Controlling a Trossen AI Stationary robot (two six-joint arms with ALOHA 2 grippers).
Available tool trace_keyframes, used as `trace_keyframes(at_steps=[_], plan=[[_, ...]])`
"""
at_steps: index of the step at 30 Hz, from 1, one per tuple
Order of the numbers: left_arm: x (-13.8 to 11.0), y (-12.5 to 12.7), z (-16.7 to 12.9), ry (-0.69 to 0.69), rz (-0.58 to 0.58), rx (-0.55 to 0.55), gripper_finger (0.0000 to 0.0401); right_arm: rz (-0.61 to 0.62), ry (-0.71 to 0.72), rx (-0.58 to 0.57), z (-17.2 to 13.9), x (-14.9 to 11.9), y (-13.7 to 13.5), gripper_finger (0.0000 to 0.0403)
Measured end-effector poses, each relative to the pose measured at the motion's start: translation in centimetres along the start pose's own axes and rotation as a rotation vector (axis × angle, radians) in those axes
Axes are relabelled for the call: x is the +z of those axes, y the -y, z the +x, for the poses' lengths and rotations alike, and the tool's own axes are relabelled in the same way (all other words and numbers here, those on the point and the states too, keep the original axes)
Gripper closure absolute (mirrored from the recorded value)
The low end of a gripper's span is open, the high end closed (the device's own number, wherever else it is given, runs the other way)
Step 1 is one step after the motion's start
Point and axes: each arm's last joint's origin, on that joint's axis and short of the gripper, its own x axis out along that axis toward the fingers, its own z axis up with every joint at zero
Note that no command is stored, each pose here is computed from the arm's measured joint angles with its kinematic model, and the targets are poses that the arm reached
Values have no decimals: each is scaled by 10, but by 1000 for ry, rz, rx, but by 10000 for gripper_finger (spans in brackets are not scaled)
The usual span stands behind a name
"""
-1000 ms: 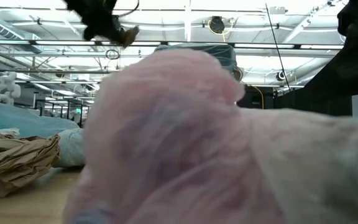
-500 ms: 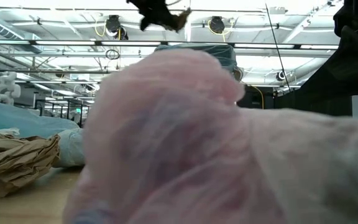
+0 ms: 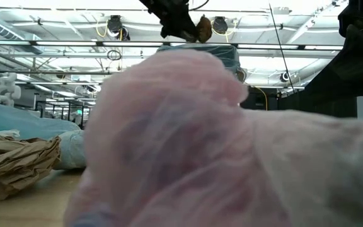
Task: Place trash/remove bag and relplace
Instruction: Put the brown paper into the trash bin, then put the white paper into the trash bin
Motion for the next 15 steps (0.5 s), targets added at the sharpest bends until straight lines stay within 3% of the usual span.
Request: trace_keyframes(at_steps=[7,12,15], plan=[[1,5,-5,-12,30,-18,239,0,0,0,0,0,0,238],[-8,13,2,-88,10,-187,239,-15,0,0,0,0,0,238],[-9,9,3,-96,8,-123,239,-19,1,-1,0,0,0,238]])
